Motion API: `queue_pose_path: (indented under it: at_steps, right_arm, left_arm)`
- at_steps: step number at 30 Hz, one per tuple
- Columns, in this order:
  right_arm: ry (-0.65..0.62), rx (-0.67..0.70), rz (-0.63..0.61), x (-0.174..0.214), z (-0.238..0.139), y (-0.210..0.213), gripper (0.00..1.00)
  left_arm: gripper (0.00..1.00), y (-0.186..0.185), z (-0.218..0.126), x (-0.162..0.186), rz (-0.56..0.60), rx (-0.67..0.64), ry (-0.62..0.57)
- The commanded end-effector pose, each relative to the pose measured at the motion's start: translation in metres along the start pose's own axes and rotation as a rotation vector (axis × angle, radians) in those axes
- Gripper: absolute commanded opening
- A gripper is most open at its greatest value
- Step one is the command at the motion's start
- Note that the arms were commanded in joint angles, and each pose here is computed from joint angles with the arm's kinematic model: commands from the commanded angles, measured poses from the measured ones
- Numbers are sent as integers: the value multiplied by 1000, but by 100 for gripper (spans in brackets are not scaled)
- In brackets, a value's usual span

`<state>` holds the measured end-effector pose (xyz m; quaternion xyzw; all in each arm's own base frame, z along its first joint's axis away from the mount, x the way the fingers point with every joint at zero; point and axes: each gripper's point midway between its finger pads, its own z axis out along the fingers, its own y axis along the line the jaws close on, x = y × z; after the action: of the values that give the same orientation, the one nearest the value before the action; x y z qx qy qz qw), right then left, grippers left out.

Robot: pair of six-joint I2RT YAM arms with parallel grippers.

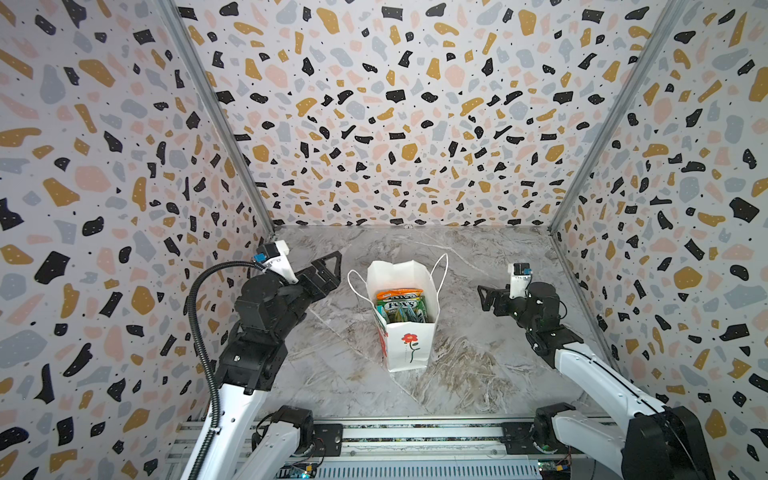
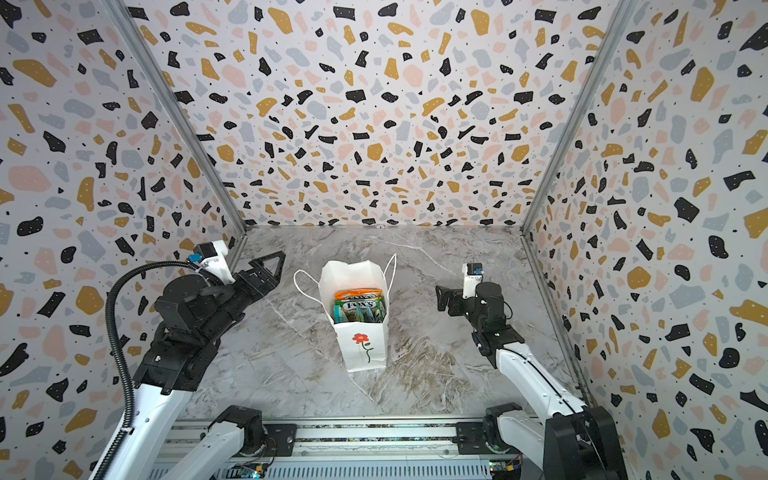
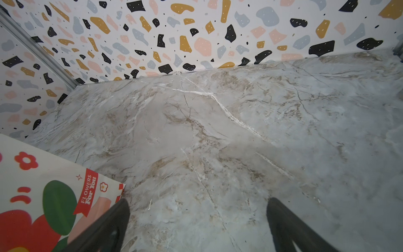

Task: Take the snacks out of the paper bag
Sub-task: 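Raise both arms and move the grippers toward the paper bag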

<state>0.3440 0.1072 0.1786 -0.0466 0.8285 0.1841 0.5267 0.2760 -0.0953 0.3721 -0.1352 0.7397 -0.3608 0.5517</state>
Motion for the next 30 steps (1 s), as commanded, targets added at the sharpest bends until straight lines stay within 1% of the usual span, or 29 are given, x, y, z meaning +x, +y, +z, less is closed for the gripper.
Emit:
queue_pose_path:
  at_steps: [1,3,5,7,9,12,13,14,15,18,21,22,26,27,28,30]
  right_arm:
    - [-17,-31,-8,-11,-2,9,99]
    - [-14,-29,-8,-9,-2,8,99]
    - [-8,-27,-7,-7,-1,8,99]
    - [-5,-28,-7,-6,-1,8,99]
    - [-4,-32,-7,-5,-1,8,99]
    - [1,-42,-6,-2,-2,10,99]
    - [6,-48,-6,-1,-1,11,99]
    - [10,-53,-5,1,-1,11,99]
    - [15,-59,-5,3,-1,12,99]
    - [26,-74,0,8,0,14,99]
    - [40,-90,3,13,2,16,99]
    - [42,-93,3,14,2,17,99]
    - [54,-104,3,18,4,19,99]
    - [55,-106,3,18,5,19,99]
    - [58,-113,2,18,5,21,99]
    - [68,-125,-2,21,7,23,99]
  left_arm:
    - [100,-20,1,9,-30,63,24]
    - [100,-30,6,19,-23,74,49]
    - [99,-32,13,30,-8,57,65]
    - [96,-34,20,43,0,50,89]
    - [90,-37,27,49,-9,64,96]
    - [83,-33,30,46,-1,32,57]
    - [82,-31,31,46,5,21,51]
    - [79,-29,33,46,7,17,49]
    - [74,-29,36,47,9,15,49]
    - [67,-25,41,48,10,0,38]
    - [66,-17,42,44,24,-42,10]
    - [63,-16,42,43,30,-47,5]
    - [53,-14,47,44,45,-61,6]
    - [53,-14,48,44,47,-63,7]
    - [48,-14,50,45,52,-64,8]
    - [43,-14,52,45,53,-62,10]
